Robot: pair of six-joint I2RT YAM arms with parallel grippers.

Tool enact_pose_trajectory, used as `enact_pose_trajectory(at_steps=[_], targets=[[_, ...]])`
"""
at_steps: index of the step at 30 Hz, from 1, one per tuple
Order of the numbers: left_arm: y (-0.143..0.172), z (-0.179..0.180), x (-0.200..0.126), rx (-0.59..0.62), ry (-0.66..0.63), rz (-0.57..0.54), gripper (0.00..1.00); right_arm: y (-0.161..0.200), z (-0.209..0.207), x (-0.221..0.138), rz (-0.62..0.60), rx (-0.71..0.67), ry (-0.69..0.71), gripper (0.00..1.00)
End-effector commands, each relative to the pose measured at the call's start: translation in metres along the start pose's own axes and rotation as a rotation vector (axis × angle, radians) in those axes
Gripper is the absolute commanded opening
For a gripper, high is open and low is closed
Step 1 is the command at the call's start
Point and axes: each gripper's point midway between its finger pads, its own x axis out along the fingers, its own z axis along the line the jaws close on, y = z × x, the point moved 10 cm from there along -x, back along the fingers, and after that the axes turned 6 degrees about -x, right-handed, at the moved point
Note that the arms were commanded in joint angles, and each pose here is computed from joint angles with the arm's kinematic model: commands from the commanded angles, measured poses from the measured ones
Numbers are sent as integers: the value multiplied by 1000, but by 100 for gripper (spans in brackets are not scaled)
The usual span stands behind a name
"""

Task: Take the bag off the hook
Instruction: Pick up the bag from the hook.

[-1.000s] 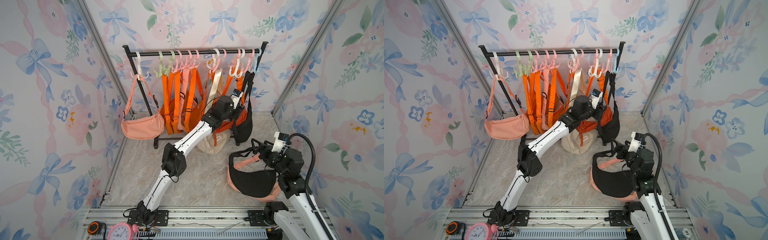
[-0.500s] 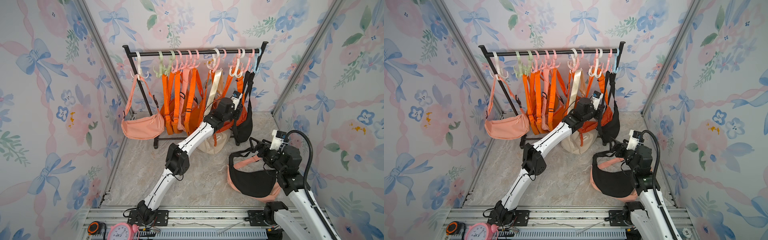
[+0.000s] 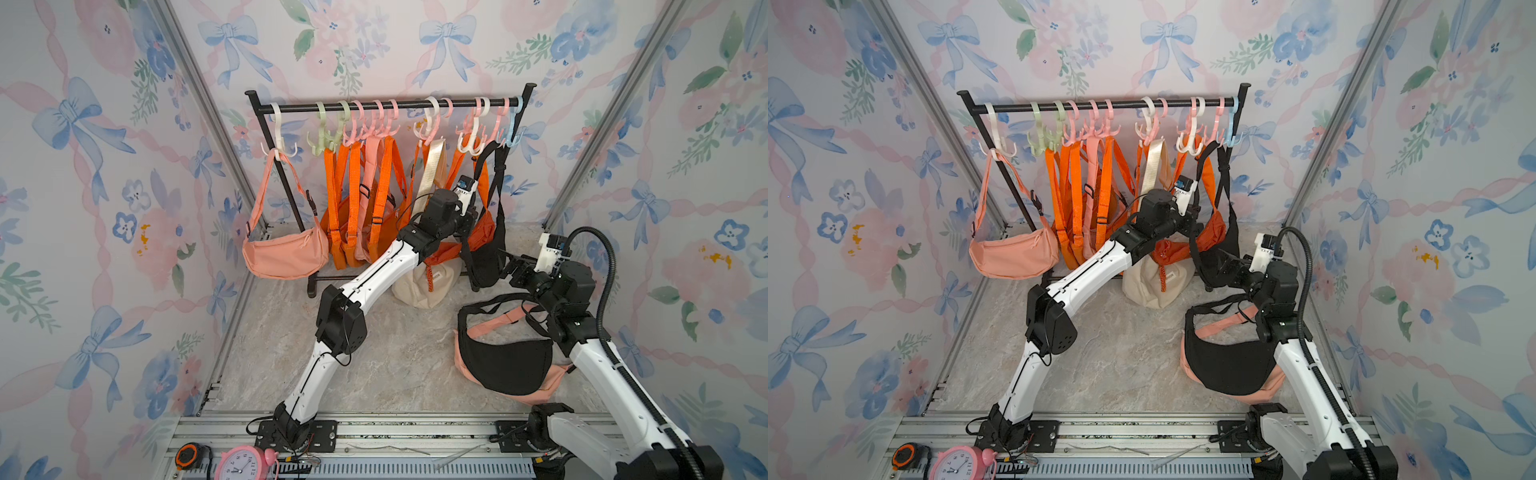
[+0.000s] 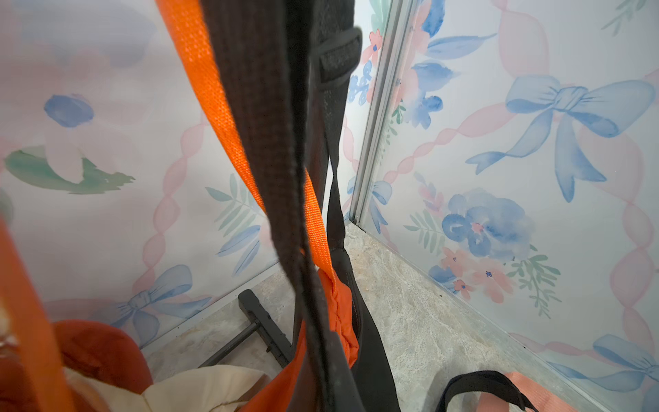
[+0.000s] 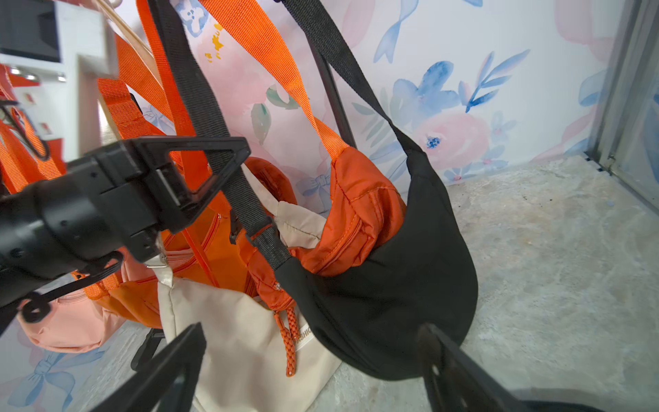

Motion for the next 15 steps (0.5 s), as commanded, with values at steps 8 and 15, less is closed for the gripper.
enact_pose_trajectory(at_steps=[8, 15], targets=[[-44, 15, -46, 41, -4, -74, 0, -53, -4, 41, -123, -58, -31, 94], [-48, 33, -56, 17, -23, -69, 0, -82, -25, 72, -128, -47, -35, 93]])
